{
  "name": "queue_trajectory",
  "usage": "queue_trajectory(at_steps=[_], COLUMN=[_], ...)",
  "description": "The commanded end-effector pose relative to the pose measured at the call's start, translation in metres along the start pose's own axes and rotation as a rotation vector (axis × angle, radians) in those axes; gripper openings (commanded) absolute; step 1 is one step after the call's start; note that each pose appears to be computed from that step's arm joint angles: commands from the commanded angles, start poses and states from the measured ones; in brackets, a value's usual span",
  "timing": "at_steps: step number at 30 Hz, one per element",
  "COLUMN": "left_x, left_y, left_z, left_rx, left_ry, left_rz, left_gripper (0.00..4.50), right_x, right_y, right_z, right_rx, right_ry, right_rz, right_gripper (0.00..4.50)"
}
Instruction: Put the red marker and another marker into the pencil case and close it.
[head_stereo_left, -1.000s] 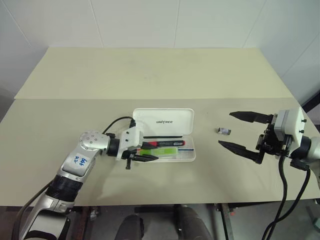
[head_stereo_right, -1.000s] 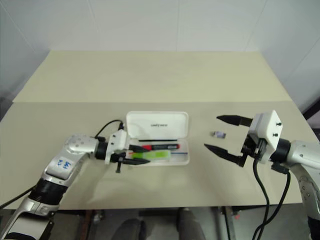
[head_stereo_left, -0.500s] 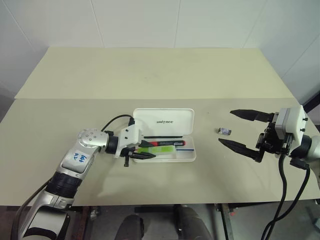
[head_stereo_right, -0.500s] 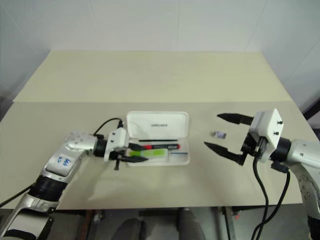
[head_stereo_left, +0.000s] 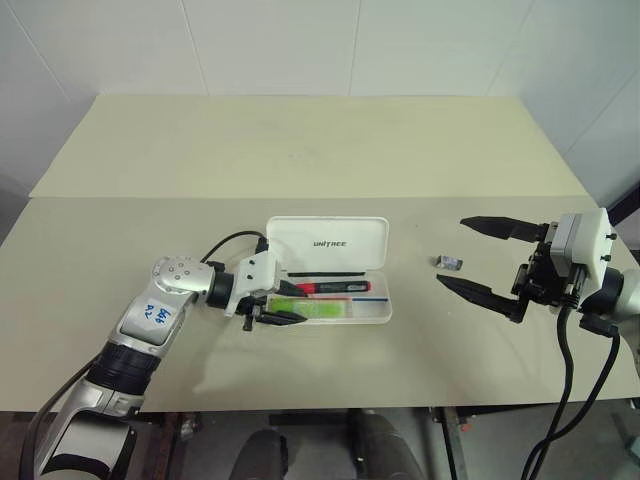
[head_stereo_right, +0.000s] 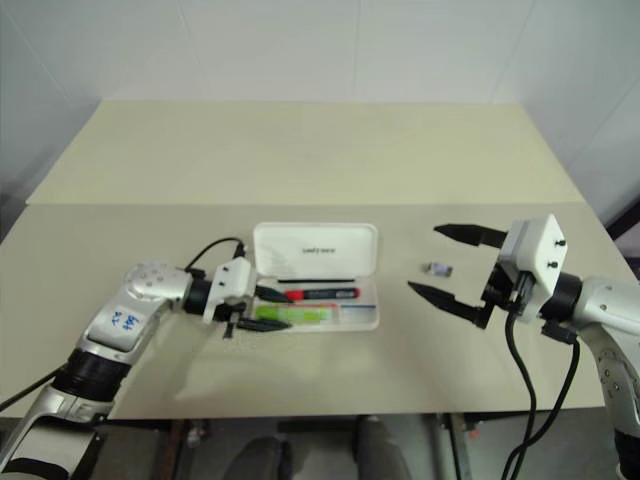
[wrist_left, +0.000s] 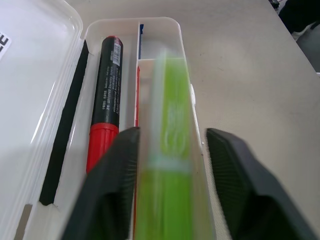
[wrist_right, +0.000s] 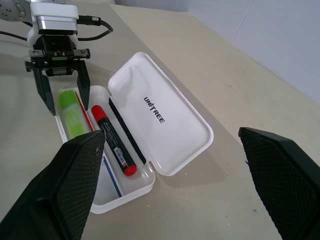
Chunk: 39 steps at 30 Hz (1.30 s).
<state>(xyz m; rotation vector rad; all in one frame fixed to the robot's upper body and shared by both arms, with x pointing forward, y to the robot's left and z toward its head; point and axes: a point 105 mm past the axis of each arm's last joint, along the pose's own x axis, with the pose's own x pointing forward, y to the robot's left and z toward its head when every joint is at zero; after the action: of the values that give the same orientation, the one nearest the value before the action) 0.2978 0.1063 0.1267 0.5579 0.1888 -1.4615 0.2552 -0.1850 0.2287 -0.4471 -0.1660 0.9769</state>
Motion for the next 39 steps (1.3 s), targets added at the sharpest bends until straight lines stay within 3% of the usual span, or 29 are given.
queue_trajectory(at_steps=[1,3,4,13,19,24,29,39], left_x=[-0.001,0.0,0.001,-0.002,-0.027,-0.044,-0.063,-0.083], left_y=[0.004,0.005,0.005,-0.003,0.004,0.007,0.014,0.01], left_z=[0.006,0.007,0.007,0.032,0.068,0.089,0.11,0.109], left_rx=[0.032,0.042,0.038,-0.006,0.007,0.024,0.064,0.063], left_ry=[-0.002,-0.006,-0.012,-0.183,-0.363,-0.43,-0.441,-0.381], left_rz=[0.009,0.011,0.009,-0.044,-0.042,-0.061,-0.026,0.046], left_gripper=[3.75,4.42,4.47,4.47,4.47,4.47,4.47,4.47], right_x=[0.001,0.002,0.002,0.009,0.012,0.011,0.011,0.02], right_y=[0.002,0.001,0.001,-0.002,-0.023,-0.042,-0.066,-0.078], right_z=[0.013,0.013,0.013,0.003,-0.036,-0.061,-0.094,-0.129], right_rx=[-0.046,-0.044,-0.044,-0.009,0.07,0.086,0.118,0.166], right_ry=[-0.035,-0.038,-0.038,-0.055,0.01,0.074,0.168,0.25], right_rz=[0.005,0.007,0.007,0.015,0.044,0.076,0.086,0.097], right_gripper=[4.5,4.5,4.5,4.5,4.5,4.5,4.5,4.5])
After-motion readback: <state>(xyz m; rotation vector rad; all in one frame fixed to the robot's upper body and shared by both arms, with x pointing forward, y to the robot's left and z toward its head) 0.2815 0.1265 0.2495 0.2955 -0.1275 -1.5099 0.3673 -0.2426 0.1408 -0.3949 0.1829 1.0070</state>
